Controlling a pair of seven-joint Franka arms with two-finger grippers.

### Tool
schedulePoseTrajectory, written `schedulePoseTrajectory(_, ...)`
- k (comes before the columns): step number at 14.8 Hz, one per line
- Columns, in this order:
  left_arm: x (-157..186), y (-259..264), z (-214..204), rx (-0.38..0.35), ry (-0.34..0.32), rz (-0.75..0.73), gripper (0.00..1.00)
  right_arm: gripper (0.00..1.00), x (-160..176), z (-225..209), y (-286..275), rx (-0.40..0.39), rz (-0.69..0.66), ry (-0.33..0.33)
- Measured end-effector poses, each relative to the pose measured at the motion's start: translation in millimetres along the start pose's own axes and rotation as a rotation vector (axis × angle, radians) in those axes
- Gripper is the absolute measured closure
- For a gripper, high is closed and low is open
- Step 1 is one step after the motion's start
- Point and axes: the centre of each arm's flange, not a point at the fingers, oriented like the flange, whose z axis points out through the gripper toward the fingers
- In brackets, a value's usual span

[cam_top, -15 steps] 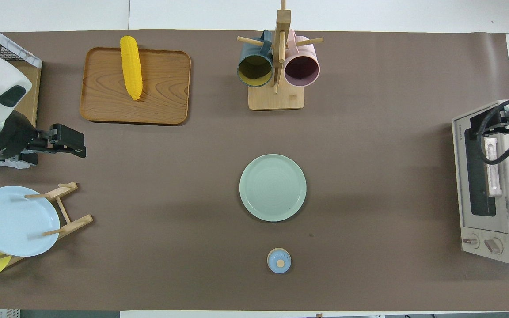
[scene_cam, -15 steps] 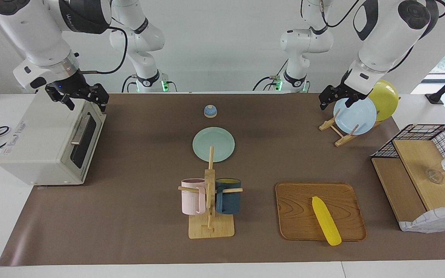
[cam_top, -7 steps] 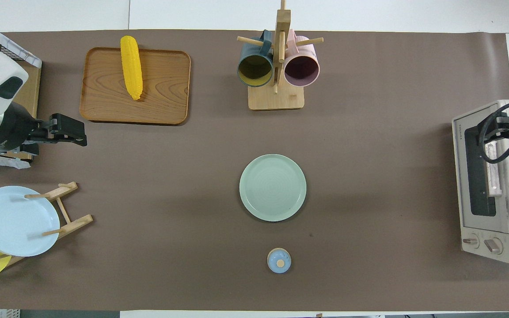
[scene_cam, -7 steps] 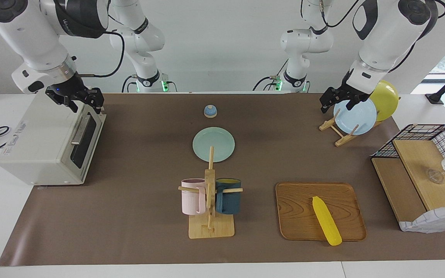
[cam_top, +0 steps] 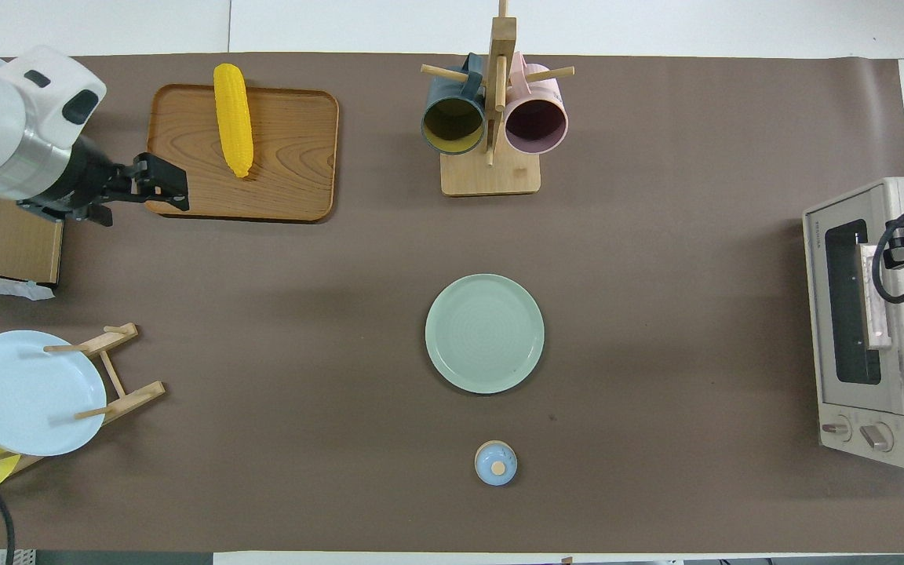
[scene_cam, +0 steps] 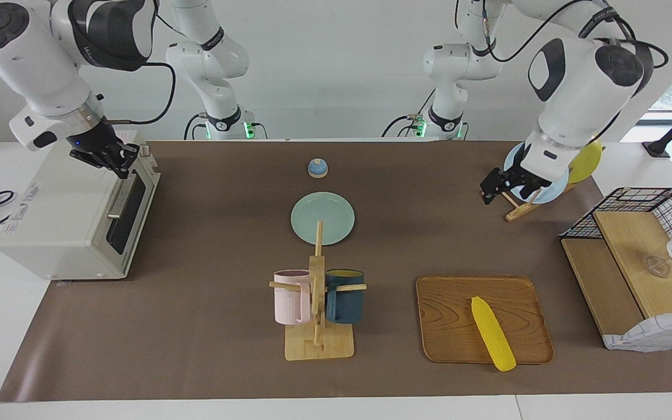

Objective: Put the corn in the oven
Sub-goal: 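Reach the left gripper to the yellow corn on the wooden tray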

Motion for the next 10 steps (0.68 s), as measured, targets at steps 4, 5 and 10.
schedulePoseTrajectory(4,72,13,62,-0.017,0.018,-0.003,0.00,0.99,-1,-2,-4,-0.025,0.008,0.002)
schedulePoseTrajectory(5,86,15,75,-0.021,0.024,-0.004,0.00,0.99,-2,-1,-4,-0.030,0.020,-0.001)
schedulePoseTrajectory(10,143,17,128,-0.045,0.117,-0.012,0.00,0.99,-4,17,-4,-0.034,0.134,0.013)
